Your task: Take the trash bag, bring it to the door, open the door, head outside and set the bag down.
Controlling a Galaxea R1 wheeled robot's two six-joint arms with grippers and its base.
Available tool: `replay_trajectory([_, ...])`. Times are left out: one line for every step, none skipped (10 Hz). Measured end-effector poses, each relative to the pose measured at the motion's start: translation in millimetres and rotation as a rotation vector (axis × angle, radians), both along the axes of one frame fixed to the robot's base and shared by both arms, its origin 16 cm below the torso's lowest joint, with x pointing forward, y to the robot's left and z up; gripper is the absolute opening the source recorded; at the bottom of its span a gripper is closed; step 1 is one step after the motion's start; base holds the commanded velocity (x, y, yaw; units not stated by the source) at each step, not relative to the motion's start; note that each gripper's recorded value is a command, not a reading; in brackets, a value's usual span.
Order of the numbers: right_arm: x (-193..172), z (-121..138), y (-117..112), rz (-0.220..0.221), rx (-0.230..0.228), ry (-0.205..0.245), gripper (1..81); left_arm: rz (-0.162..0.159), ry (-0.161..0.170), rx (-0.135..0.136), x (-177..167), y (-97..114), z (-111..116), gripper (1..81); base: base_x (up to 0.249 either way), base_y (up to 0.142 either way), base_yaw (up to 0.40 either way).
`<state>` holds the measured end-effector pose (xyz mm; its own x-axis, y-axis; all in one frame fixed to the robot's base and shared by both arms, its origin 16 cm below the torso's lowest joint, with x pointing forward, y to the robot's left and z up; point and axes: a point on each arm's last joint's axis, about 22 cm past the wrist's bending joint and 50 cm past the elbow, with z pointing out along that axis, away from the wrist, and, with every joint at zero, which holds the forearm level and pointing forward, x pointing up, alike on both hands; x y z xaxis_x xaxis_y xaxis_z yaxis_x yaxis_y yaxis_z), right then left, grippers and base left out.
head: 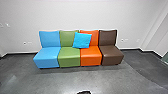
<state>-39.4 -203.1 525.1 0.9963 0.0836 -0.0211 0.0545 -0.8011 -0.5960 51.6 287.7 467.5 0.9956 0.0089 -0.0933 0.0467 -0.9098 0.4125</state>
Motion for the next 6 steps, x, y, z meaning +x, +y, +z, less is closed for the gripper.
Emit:
replay_trajectory([3.8,10.4,-11.5,-0.016,0.004,0.016,81.1,0.008,0.012,-0.007,19.6,5.4,2.7,81.1,0.0,0.0,0.0])
replay_trajectory([3.9,18.7,-18.4,-0.03,0.008,0.035,81.1,0.007,0.037,-0.013,37.8,7.0,2.5,81.1,0.0,0.0,0.0])
replay_trajectory([6.5,27.0,-19.8,-0.037,0.02,0.048,81.1,0.003,0.057,-0.027,55.6,-0.4,1.5,81.1,0.0,0.0,0.0])
replay_trajectory([19.9,36.1,-19.2,-0.044,0.04,0.036,81.1,0.0,0.067,-0.038,75.4,-7.0,1.5,81.1,0.0,0.0,0.0])
replay_trajectory([37.1,45.3,-21.6,-0.056,0.055,0.016,81.1,-0.007,0.075,-0.039,96.2,-6.4,1.6,81.1,0.0,0.0,0.0])
replay_trajectory([49.6,52.1,-26.2,-0.061,0.062,0.005,81.1,-0.017,0.087,-0.033,110.6,-2.1,2.0,81.1,0.0,0.0,0.0])
